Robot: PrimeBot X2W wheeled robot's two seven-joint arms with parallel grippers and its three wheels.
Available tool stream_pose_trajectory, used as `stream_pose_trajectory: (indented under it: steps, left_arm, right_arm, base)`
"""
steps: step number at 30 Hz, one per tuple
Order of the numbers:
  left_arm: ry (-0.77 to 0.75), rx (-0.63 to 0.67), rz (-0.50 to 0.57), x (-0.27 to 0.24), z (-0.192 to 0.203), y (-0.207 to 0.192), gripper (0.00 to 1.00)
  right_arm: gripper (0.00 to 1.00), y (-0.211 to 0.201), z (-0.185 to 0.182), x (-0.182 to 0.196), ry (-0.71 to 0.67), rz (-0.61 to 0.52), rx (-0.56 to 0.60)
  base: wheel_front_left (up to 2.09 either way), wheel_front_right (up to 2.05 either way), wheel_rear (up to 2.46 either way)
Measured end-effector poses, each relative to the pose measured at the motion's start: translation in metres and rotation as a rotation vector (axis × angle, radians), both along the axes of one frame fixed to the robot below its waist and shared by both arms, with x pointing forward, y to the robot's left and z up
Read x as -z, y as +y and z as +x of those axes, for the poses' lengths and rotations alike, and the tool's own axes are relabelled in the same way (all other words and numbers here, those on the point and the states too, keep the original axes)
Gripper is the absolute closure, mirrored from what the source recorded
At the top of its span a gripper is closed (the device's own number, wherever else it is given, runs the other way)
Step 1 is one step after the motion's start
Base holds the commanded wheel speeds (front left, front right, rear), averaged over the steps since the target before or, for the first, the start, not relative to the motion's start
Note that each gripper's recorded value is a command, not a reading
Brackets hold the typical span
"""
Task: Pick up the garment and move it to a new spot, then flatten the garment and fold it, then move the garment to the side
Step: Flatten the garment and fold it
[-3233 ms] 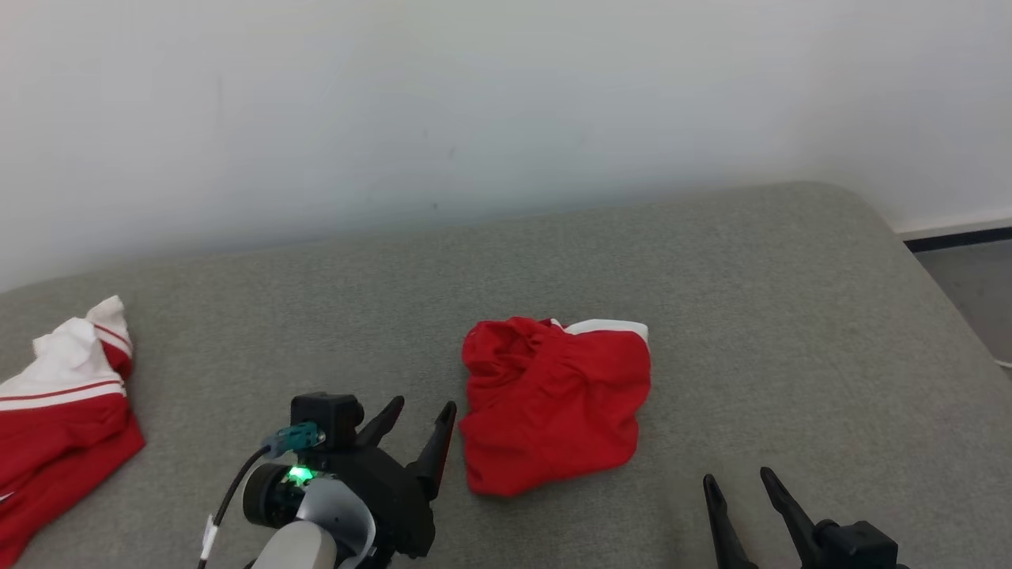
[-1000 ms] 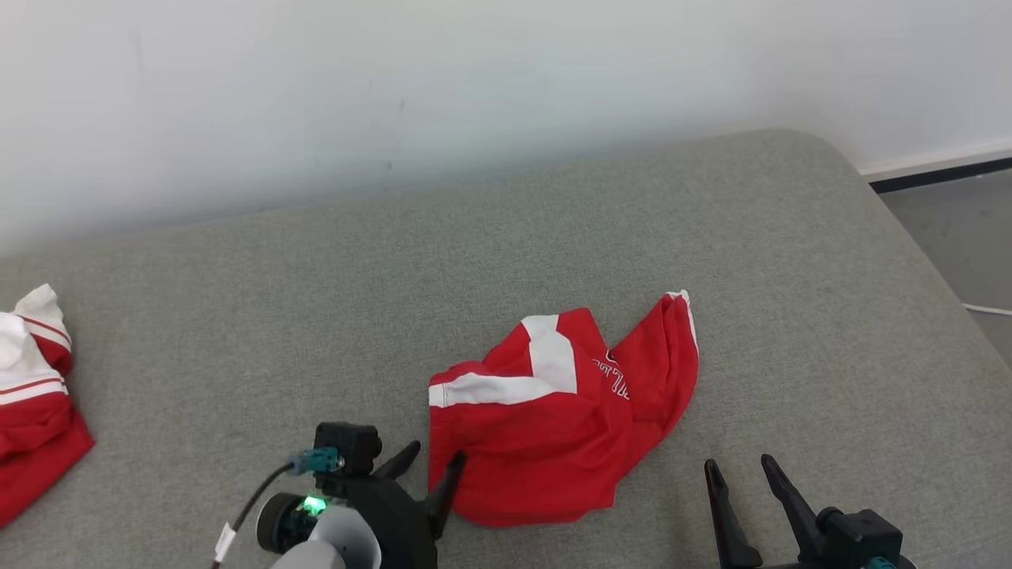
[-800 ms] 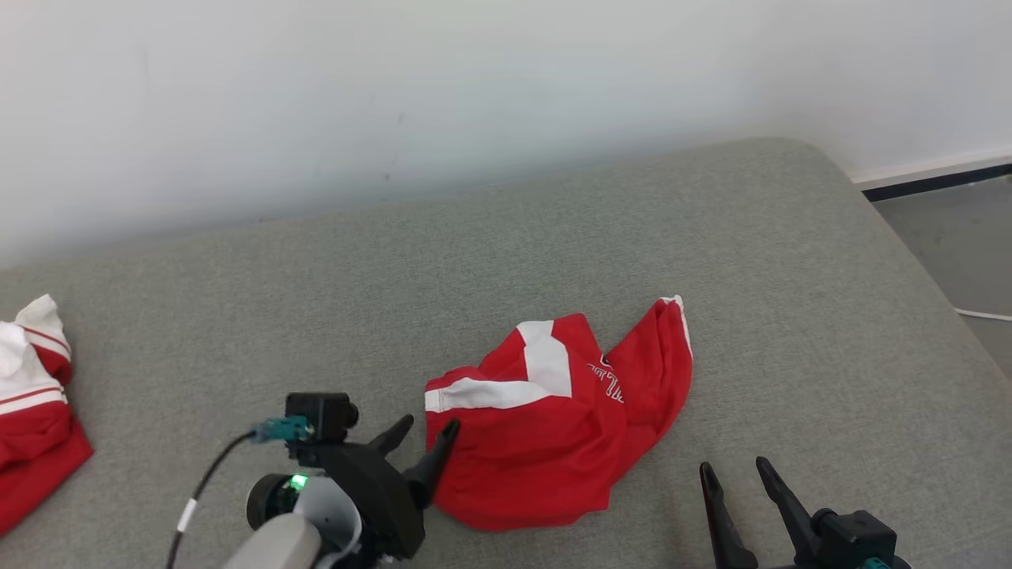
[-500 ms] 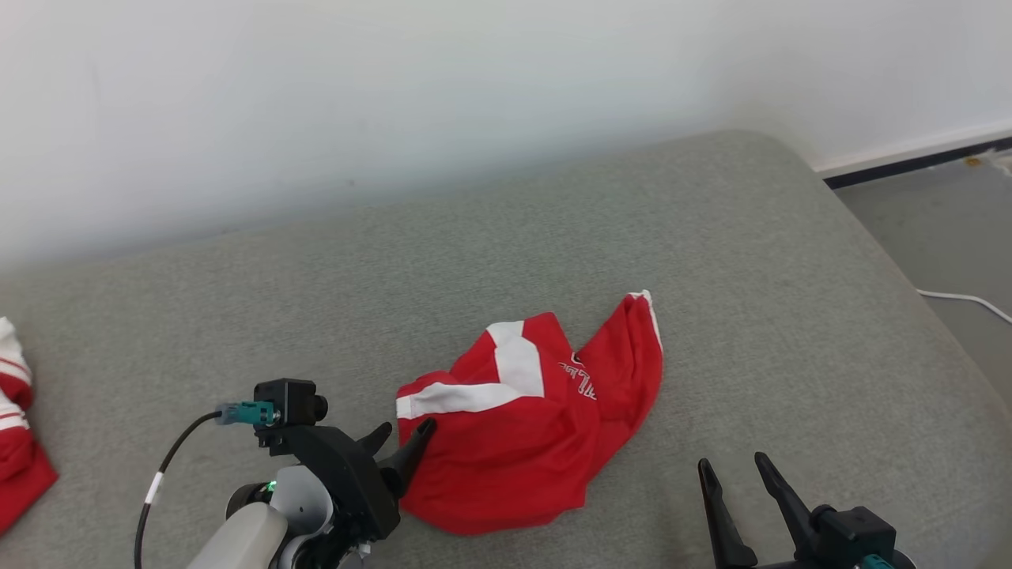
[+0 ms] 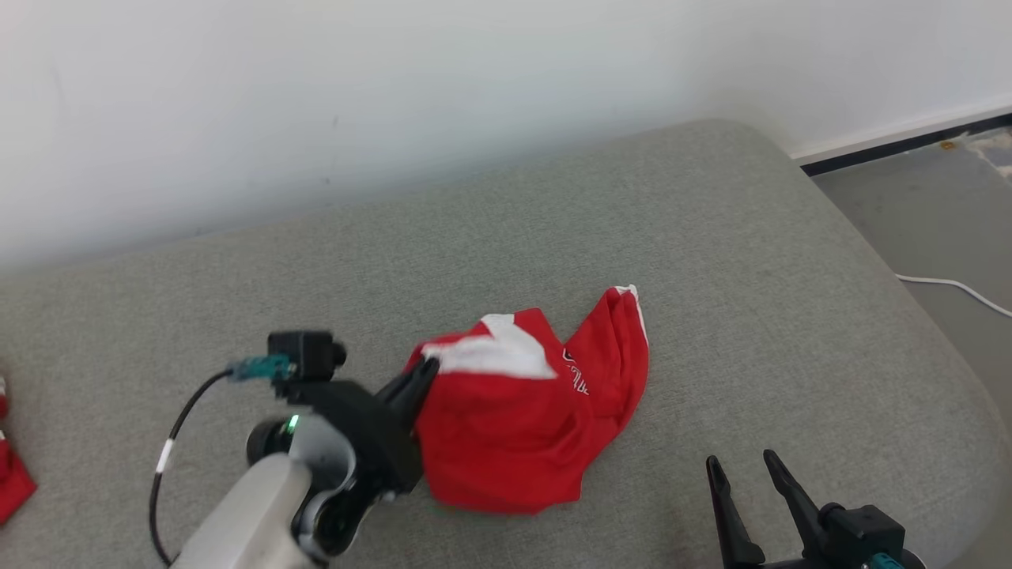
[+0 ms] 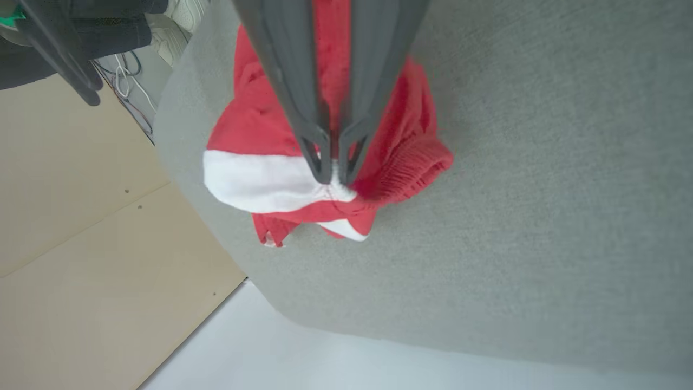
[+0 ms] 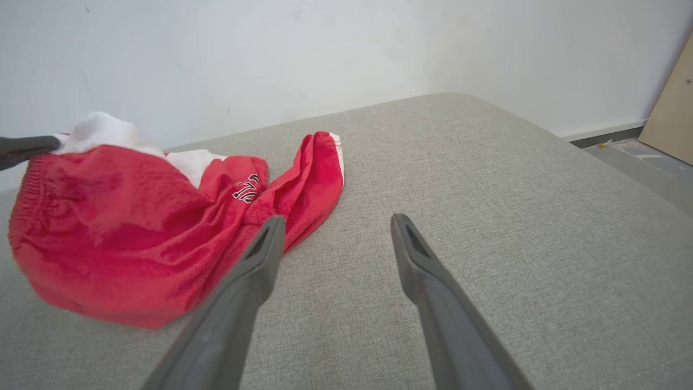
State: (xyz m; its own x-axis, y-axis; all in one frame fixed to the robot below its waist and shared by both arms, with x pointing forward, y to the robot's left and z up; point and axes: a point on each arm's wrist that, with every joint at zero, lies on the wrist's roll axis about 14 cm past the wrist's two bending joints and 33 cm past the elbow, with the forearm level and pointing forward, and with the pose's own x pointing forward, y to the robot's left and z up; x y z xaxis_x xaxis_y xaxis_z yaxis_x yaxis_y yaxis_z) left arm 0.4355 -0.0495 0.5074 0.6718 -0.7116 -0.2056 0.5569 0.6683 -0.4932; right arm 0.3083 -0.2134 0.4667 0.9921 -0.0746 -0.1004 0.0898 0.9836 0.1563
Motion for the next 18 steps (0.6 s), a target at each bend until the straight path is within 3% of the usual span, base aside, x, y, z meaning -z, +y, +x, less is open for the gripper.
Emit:
stream_pose_trajectory:
  steps: [5,12,15,18]
  left_arm:
    - [-0.304,0.062,-0.089,-0.087,0.01,-0.038,1.0]
    - [-0.674,0.239,-0.229,-0.204,-0.025,-0.105,1.0]
    - [-0.781,0.319,-0.28,-0.232,-0.049,-0.124,1.0]
    - [-0.783,0.37,-0.278,-0.226,-0.059,-0.135,1.0]
  right_arm:
    - [0.0,0.005,0.005,0.001,0.003,0.001,-0.02]
    - [0.0,0.011,0.005,0.0,-0.001,0.007,-0.034]
    - [0.0,0.006,0.001,0.001,-0.001,0.011,-0.016]
    - [0.0,0.004,0.0,0.004,0.004,0.019,-0.005]
  base:
    - [0.0,0.0,0.0]
    - [0.0,0.0,0.0]
    - [0.0,0.0,0.0]
    - [0.0,0.0,0.0]
